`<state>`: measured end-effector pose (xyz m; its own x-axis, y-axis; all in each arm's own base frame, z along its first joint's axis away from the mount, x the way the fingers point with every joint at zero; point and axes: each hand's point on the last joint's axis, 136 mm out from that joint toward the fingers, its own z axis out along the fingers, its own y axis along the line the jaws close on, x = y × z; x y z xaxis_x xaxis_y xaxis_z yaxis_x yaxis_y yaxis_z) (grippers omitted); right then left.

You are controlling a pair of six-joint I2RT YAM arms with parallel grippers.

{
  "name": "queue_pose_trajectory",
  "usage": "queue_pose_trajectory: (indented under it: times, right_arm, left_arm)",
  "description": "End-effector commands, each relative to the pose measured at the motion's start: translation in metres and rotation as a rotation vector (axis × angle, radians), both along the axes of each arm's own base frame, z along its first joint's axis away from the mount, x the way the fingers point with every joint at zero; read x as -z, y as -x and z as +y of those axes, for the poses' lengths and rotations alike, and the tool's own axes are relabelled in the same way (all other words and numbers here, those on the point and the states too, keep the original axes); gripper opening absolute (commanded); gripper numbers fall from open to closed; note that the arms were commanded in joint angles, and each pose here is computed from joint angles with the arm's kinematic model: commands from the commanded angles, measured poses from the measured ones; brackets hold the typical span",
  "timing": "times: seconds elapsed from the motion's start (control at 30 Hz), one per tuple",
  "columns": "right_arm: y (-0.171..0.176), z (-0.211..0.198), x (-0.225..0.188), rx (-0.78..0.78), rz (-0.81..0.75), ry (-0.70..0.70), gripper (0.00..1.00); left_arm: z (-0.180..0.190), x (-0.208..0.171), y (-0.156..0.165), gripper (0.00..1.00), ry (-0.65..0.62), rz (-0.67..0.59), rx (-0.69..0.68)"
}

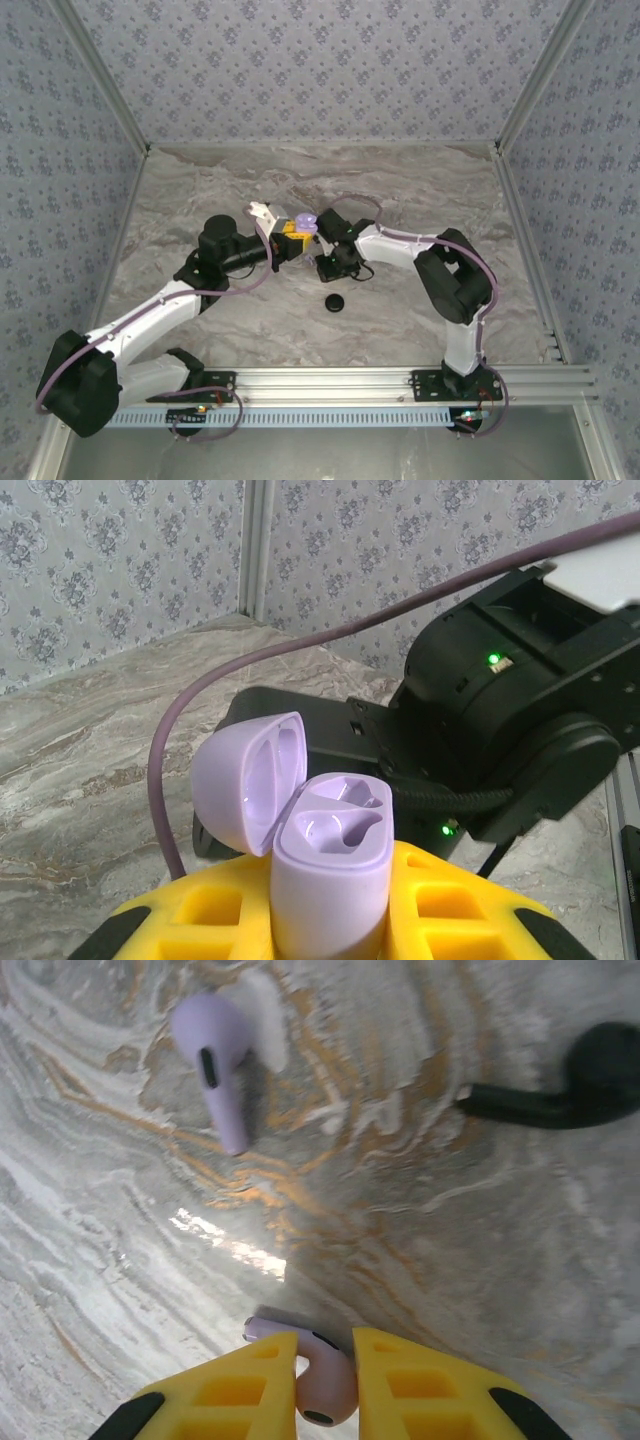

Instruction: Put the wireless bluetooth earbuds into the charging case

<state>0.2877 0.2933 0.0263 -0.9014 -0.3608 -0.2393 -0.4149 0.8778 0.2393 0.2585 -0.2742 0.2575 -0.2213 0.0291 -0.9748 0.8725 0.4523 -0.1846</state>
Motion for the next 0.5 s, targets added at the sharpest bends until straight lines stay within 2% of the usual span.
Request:
queue_pose_trajectory:
  times: [0.0,0.17,0.47]
  right_arm:
    - [-0.006,-0.009,-0.019,0.034,0.003,-0.054,0.18]
    - [-0.022,-0.028,-0.03,0.087,-0.006,-0.095,0.18]
    - [-0.056,-0.095,-0.026,0.19,-0.006,-0.031,0.19]
  left_arm:
    - [0.003,-0.011,0.001,0.22,0.011,-0.04,-0.008]
    - [0.003,-0.01,0.001,0.22,0.008,-0.039,-0.007]
    - [0.002,-0.01,0.0,0.22,0.008,-0.036,-0.007]
